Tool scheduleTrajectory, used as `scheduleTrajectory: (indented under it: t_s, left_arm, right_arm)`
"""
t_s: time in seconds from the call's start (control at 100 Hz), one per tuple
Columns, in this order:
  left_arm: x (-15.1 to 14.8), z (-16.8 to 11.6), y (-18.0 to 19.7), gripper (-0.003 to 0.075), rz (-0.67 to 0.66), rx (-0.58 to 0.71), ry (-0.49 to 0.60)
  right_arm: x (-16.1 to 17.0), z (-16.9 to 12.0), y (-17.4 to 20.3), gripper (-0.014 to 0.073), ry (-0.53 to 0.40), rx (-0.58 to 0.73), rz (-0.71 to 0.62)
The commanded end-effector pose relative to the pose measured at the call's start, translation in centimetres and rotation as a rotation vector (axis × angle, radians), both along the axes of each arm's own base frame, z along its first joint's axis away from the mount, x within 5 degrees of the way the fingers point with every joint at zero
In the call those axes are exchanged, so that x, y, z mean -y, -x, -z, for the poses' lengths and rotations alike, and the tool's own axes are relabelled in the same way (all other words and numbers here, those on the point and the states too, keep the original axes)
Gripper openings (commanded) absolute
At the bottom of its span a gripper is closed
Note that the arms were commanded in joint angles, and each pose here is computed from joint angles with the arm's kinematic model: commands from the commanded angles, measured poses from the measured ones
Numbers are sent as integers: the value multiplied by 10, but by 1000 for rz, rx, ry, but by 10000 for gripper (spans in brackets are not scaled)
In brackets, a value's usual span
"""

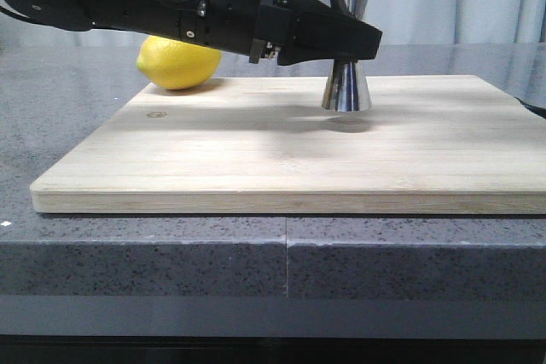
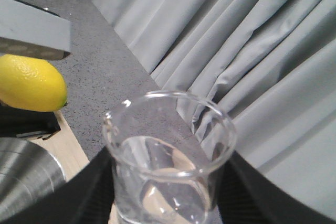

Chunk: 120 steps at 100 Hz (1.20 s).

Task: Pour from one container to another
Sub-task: 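Lift the beaker and carry it above the jigger with the right gripper, then tilt the beaker with the right gripper, pouring liquid into the jigger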

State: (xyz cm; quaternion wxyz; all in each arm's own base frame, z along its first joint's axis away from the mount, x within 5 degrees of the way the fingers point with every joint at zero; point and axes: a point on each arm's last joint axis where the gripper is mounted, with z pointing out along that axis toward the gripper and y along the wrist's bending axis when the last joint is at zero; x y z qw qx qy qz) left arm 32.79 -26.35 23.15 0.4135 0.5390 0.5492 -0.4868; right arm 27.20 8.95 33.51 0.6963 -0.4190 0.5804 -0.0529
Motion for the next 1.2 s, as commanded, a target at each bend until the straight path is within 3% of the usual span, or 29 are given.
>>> scheduleTrajectory:
  t_s: [0.0,1.19]
  left_arm:
    - [0,-44,9,-21,31,45,129]
    - [0,-43,13,-21,67,35,113]
  right_arm:
    - [-2,-25,8,293,-44,104,-40]
    - [-6,-20,10,293,101,132,-93]
